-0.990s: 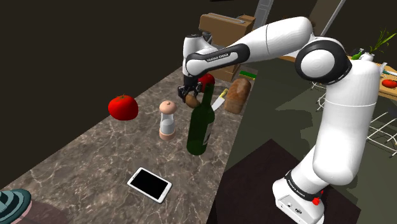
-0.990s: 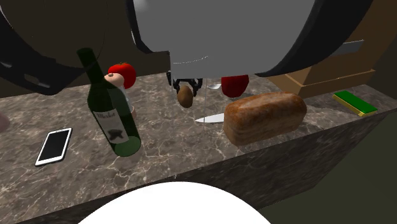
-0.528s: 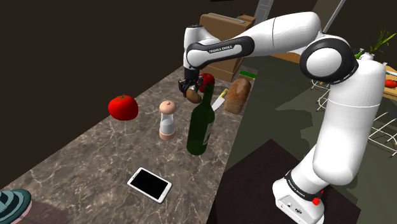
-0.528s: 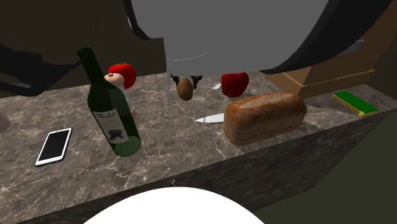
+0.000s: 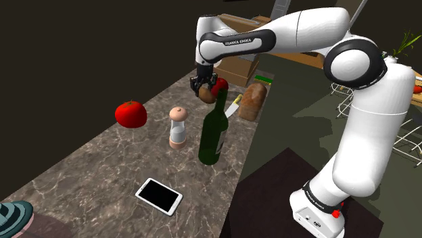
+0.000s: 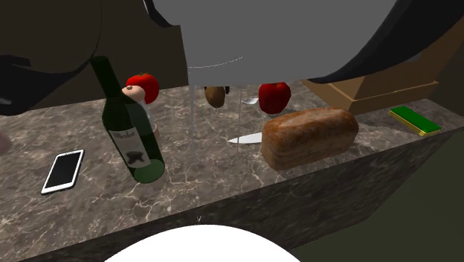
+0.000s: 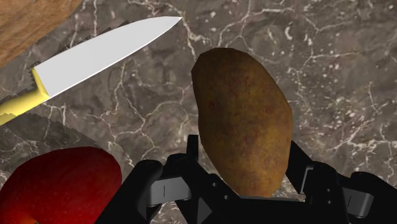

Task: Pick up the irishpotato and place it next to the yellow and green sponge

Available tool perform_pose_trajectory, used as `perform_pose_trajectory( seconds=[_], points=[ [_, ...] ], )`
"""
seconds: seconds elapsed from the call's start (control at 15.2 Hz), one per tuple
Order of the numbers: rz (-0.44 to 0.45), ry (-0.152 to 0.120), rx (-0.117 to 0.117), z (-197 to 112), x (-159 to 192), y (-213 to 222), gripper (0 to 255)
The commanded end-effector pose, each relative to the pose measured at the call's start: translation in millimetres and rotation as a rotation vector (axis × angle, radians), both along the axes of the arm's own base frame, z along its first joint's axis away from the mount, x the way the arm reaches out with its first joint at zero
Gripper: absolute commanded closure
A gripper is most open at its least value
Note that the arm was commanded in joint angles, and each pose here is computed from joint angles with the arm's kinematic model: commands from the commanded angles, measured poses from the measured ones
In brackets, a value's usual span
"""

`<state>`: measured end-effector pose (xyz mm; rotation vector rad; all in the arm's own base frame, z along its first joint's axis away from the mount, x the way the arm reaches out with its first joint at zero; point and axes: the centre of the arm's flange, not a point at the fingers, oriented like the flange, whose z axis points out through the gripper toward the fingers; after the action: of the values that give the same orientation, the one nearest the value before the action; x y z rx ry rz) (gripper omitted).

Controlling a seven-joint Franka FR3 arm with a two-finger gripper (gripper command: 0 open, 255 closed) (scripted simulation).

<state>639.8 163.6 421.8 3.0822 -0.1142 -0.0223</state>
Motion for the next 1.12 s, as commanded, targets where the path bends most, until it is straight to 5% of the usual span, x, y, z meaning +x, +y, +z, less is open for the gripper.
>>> perform_pose_trajectory(
  seconds=[0.0, 0.46, 1.06],
  points=[
    [0.0, 0.0, 0.0, 12, 0, 1, 255],
    [0.0, 0.0, 0.0, 44, 0, 1, 255],
    [0.0, 0.0, 0.0, 45, -2, -118, 255]
  ],
)
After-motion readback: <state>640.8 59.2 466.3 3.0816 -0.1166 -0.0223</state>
